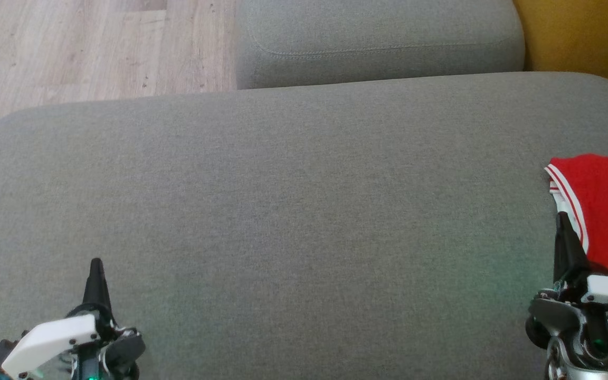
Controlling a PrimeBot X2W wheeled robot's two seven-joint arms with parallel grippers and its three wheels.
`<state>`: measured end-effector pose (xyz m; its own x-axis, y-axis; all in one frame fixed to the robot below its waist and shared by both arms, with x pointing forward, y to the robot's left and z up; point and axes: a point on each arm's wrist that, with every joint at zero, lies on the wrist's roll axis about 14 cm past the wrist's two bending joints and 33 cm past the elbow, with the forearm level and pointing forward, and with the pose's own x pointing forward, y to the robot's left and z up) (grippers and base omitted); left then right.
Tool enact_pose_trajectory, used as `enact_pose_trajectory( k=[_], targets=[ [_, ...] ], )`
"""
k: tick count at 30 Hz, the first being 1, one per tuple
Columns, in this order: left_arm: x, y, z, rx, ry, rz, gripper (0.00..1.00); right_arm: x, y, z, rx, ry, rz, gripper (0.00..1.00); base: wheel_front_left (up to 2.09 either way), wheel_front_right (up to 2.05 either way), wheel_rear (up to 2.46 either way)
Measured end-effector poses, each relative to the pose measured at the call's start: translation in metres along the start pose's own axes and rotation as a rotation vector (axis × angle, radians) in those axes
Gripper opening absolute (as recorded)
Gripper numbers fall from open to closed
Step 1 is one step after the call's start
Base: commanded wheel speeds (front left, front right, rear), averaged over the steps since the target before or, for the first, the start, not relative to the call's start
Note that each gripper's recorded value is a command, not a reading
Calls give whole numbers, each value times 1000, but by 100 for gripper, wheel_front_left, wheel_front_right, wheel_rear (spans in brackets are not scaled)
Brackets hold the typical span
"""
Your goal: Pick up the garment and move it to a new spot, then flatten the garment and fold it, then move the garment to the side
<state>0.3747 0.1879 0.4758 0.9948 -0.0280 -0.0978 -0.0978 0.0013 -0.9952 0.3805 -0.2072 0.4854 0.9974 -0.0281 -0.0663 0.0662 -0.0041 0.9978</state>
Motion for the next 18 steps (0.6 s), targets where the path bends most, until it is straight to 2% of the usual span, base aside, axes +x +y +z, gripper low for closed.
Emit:
enact_pose_trajectory(
  k=[18],
  targets=[
    [0, 0, 0, 0, 0, 0, 0, 0, 0, 0, 0, 0, 0, 0, 0, 0, 0]
  ],
)
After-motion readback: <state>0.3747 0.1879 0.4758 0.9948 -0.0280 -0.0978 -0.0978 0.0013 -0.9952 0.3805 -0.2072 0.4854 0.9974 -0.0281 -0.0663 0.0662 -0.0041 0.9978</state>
